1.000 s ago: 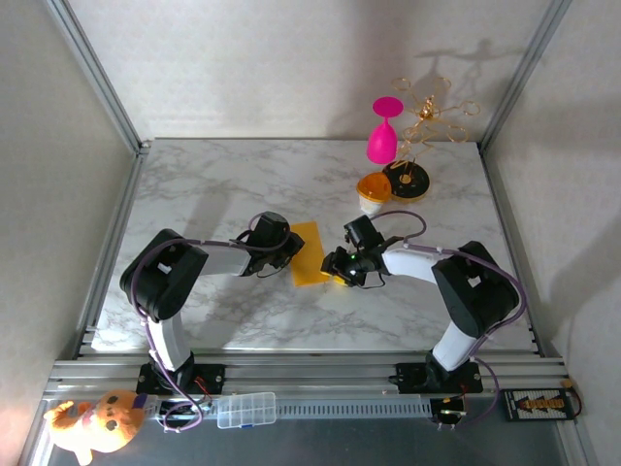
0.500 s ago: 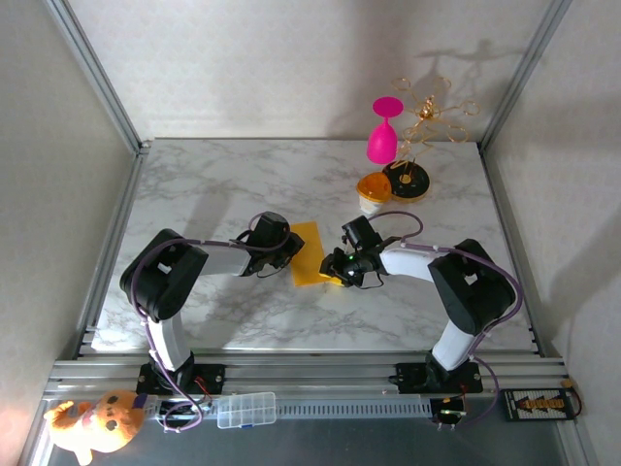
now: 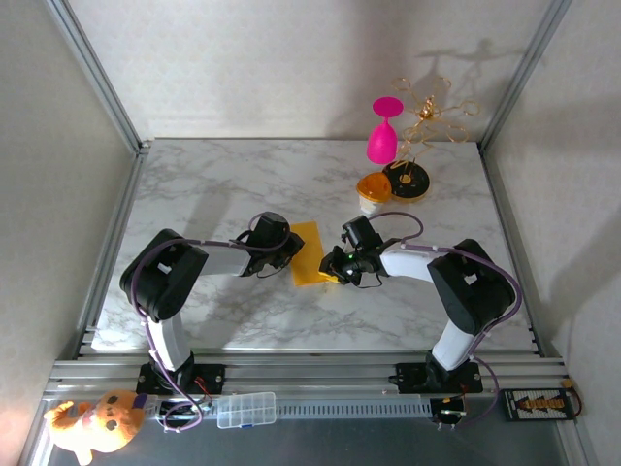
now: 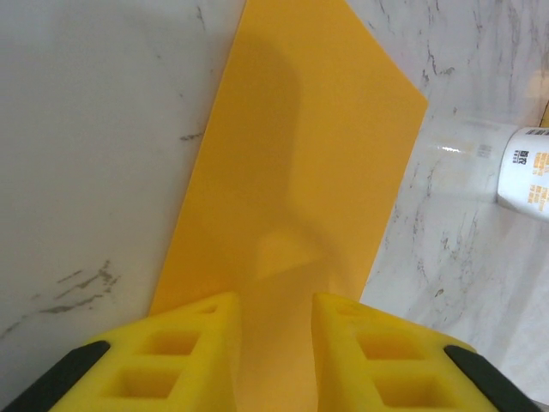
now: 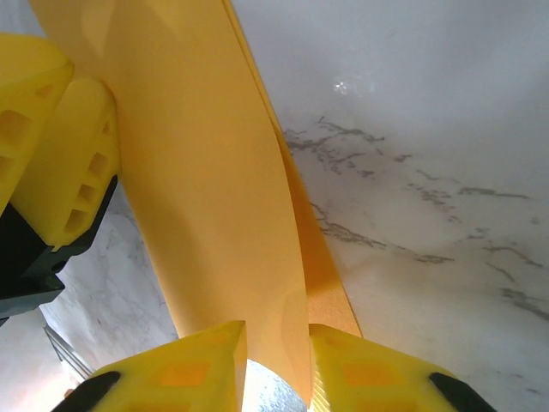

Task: Fold a paper plane with a square sheet of paper (pick it up from the middle)
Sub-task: Fold the triangle a second time at the center of the table.

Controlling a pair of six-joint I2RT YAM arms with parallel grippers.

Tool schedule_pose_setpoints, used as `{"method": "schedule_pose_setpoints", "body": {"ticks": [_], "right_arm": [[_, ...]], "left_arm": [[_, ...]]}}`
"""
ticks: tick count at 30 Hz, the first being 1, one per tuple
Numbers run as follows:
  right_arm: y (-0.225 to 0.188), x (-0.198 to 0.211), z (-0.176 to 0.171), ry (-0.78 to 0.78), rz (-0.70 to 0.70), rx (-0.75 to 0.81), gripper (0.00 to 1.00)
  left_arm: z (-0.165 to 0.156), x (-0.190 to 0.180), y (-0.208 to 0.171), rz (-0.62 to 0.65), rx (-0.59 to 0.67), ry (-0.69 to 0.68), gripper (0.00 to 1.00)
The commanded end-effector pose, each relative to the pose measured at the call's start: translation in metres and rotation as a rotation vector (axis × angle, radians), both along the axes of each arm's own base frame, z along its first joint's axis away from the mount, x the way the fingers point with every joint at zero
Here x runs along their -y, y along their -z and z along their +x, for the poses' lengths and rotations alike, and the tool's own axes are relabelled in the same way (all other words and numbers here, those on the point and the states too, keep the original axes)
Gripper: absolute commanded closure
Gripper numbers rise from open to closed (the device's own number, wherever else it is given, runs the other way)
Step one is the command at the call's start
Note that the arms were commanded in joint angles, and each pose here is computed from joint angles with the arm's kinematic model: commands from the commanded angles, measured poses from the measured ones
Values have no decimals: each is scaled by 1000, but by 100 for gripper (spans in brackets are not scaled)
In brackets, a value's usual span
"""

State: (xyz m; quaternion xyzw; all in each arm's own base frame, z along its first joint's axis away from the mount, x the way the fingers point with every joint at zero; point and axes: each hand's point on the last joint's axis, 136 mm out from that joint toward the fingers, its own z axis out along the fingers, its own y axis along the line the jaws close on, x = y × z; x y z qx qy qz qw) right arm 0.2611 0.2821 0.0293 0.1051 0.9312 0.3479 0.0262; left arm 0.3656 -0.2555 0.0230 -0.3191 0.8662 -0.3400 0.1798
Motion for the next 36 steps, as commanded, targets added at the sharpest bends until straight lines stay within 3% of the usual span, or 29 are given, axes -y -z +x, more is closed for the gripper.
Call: {"method": "schedule_pose_setpoints", "body": {"ticks": [1, 9, 13, 21, 36], "right_arm": [[4, 3, 0, 25, -16, -5, 78], [0, 10, 2, 22, -58, 23, 98], [-2, 14, -2, 18, -65, 26, 100], [-9, 14, -2, 16, -55, 42, 100], [-36, -20, 20, -88, 49, 171, 100]], "left_arm": [[-16, -9, 16, 45, -58, -5, 72], [12, 14, -44, 29, 136, 164, 63], [26, 4, -63, 57, 206, 184, 62], [35, -8, -37, 66, 178, 218, 77], [26, -8, 12, 110, 60, 256, 84]]}}
